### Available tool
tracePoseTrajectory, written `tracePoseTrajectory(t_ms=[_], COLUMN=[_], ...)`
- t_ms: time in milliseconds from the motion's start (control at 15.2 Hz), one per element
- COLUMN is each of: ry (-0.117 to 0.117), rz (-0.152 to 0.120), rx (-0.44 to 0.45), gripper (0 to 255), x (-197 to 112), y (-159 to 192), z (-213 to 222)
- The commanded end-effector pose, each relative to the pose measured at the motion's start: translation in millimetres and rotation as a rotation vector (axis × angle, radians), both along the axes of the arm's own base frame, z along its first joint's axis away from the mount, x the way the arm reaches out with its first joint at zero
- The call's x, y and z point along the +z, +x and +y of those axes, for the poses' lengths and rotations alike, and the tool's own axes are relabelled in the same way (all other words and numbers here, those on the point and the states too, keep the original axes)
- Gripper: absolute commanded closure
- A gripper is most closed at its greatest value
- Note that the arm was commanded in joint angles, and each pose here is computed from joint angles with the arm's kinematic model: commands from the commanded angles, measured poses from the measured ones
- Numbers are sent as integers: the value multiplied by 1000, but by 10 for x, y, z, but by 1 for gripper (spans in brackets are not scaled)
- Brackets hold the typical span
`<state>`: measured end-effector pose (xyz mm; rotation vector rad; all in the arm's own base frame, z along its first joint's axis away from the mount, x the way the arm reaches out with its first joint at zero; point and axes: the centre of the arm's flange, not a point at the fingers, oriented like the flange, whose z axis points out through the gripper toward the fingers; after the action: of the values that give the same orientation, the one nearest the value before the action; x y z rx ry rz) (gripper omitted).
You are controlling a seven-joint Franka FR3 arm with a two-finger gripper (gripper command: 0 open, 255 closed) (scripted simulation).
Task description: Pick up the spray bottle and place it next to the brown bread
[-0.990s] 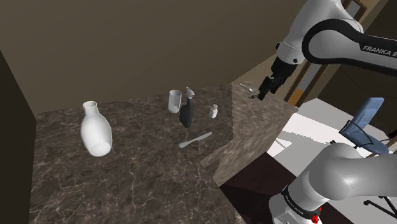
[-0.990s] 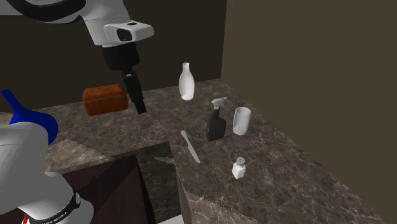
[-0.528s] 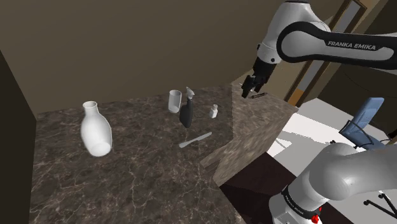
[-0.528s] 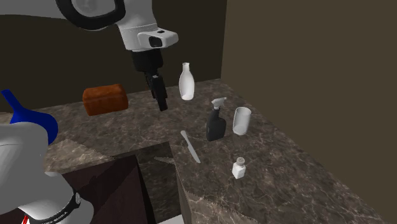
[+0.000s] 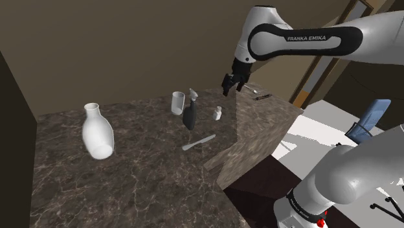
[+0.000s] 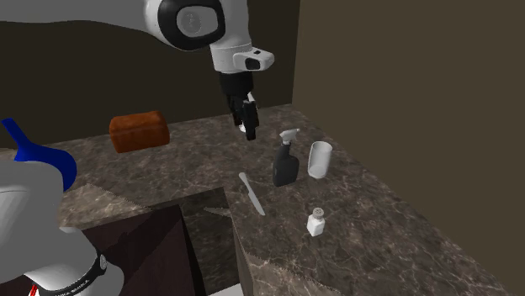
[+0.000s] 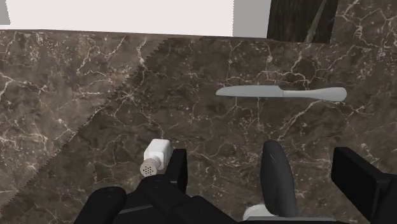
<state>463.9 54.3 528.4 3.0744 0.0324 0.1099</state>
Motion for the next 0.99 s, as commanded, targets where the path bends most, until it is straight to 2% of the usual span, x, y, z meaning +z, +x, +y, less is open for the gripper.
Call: tracePoseTrajectory(t_ms=[0,792,924], ry=[8,52,55], rz=[6,34,35], rx=[0,4,4], gripper=[0,0,0], x=[-103,-612,-693], y=[240,1673,1754], z=[84,576,603])
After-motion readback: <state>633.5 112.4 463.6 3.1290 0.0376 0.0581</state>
